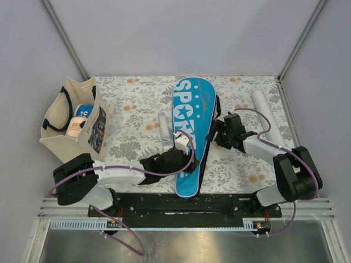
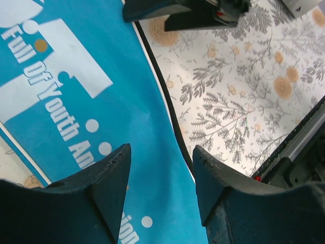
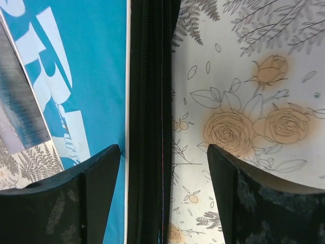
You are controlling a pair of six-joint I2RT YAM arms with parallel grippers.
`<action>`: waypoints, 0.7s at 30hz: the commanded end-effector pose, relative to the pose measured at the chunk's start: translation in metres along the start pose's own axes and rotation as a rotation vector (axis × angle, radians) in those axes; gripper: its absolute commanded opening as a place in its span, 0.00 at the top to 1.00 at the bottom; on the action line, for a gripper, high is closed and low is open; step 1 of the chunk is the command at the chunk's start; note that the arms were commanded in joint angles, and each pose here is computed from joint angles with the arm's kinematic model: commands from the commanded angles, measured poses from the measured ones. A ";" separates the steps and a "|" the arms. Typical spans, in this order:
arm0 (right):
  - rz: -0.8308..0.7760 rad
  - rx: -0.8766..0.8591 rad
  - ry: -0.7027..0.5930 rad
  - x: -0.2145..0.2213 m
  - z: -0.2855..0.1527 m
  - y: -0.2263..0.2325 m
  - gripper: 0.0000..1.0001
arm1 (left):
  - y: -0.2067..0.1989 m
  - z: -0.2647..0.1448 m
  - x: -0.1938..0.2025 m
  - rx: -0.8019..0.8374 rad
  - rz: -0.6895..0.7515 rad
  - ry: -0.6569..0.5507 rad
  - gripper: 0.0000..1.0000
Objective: Pack up the badminton gear
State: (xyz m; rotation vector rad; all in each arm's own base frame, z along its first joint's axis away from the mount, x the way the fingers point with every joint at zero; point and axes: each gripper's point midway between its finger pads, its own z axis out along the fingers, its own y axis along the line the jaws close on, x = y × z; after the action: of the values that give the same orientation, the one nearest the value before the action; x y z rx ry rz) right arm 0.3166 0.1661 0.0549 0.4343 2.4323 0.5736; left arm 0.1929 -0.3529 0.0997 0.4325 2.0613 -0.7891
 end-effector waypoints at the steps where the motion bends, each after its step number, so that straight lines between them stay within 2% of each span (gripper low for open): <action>1: -0.015 -0.130 0.014 -0.008 0.012 0.027 0.25 | 0.001 -0.002 0.007 -0.032 0.040 -0.003 0.45; 5: 0.012 -0.143 0.078 0.013 0.024 0.020 0.34 | 0.004 0.002 0.024 -0.049 0.011 0.029 0.46; 13: 0.059 -0.153 0.123 0.032 0.039 0.012 0.49 | 0.005 0.006 0.045 -0.069 0.015 0.073 0.46; 15: 0.076 -0.164 0.124 0.032 0.040 0.014 0.59 | 0.004 0.005 0.043 -0.070 0.018 0.066 0.46; 21: 0.075 -0.217 0.075 0.014 0.020 0.032 0.97 | 0.001 -0.008 0.014 -0.081 0.055 0.009 0.45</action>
State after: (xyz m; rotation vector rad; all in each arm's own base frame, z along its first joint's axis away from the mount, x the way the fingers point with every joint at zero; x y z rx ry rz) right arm 0.3242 0.2033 0.0267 0.4393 2.4431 0.8416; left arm 0.1710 -0.3459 0.0563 0.4736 2.1587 -0.6752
